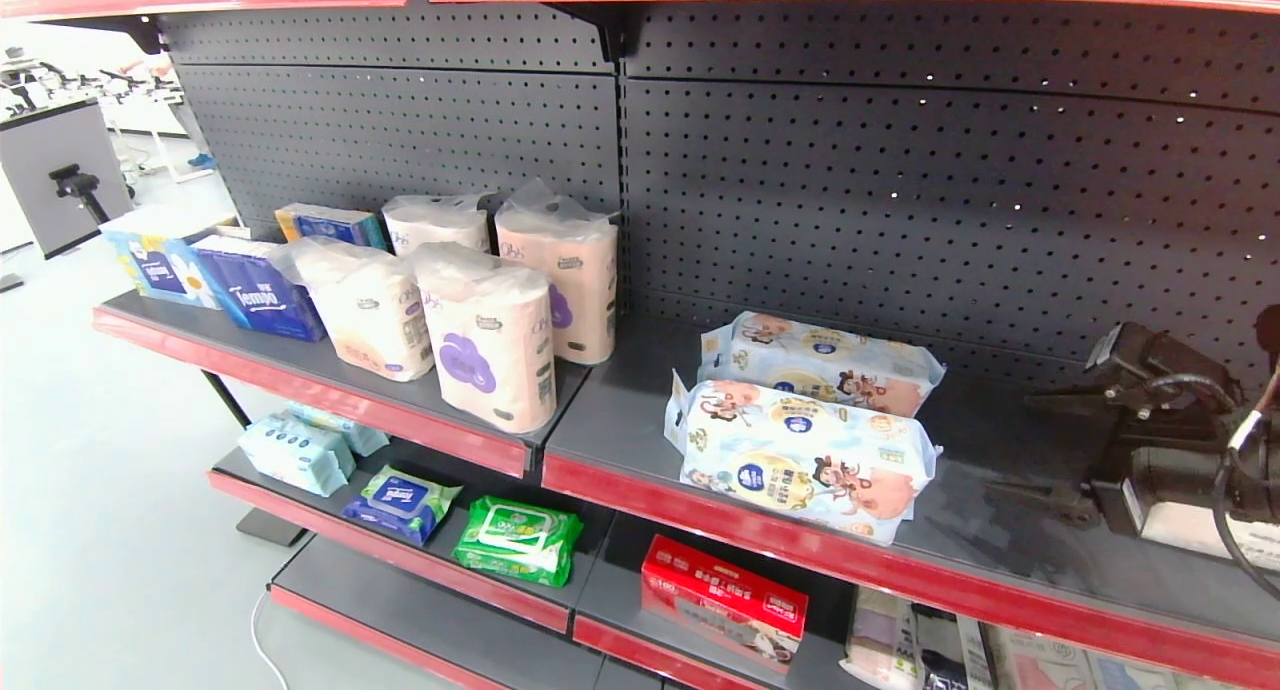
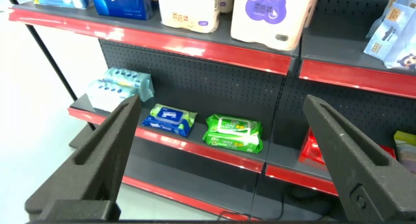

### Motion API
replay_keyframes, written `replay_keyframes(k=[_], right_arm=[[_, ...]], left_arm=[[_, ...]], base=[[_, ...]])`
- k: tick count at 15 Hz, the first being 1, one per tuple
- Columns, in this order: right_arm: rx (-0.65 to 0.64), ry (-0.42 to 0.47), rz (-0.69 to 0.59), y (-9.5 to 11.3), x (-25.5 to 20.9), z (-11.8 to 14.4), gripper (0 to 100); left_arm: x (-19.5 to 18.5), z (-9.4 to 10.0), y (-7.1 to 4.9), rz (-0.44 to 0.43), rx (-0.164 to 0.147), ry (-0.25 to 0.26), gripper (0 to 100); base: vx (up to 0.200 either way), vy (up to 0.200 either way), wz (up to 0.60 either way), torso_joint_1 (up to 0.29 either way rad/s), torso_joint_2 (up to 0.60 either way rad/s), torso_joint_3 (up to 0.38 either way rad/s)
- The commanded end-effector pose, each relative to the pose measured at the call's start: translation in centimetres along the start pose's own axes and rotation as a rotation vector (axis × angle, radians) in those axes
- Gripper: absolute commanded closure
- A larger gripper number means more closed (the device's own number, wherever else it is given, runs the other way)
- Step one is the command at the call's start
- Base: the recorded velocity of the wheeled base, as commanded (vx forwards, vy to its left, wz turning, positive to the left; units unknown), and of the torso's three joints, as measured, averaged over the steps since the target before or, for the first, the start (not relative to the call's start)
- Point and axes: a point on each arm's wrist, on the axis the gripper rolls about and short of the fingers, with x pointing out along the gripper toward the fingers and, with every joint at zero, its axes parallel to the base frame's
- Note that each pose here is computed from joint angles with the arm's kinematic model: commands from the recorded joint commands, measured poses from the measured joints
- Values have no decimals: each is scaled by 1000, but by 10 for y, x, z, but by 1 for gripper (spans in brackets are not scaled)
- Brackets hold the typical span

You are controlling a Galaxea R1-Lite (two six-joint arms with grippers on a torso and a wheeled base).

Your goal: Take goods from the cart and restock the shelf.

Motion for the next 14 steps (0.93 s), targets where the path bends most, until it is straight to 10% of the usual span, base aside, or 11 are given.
replay_keyframes(k=[1,14], right_arm=[[-30,-24,58,21,-5,0,0],[-67,-37,144,12,56,2,0]], left_arm=[[0,0,0,1,0,0,0],[0,0,0,1,0,0,0]], base=[[0,0,0,0,0,0],[0,0,0,0,0,0]])
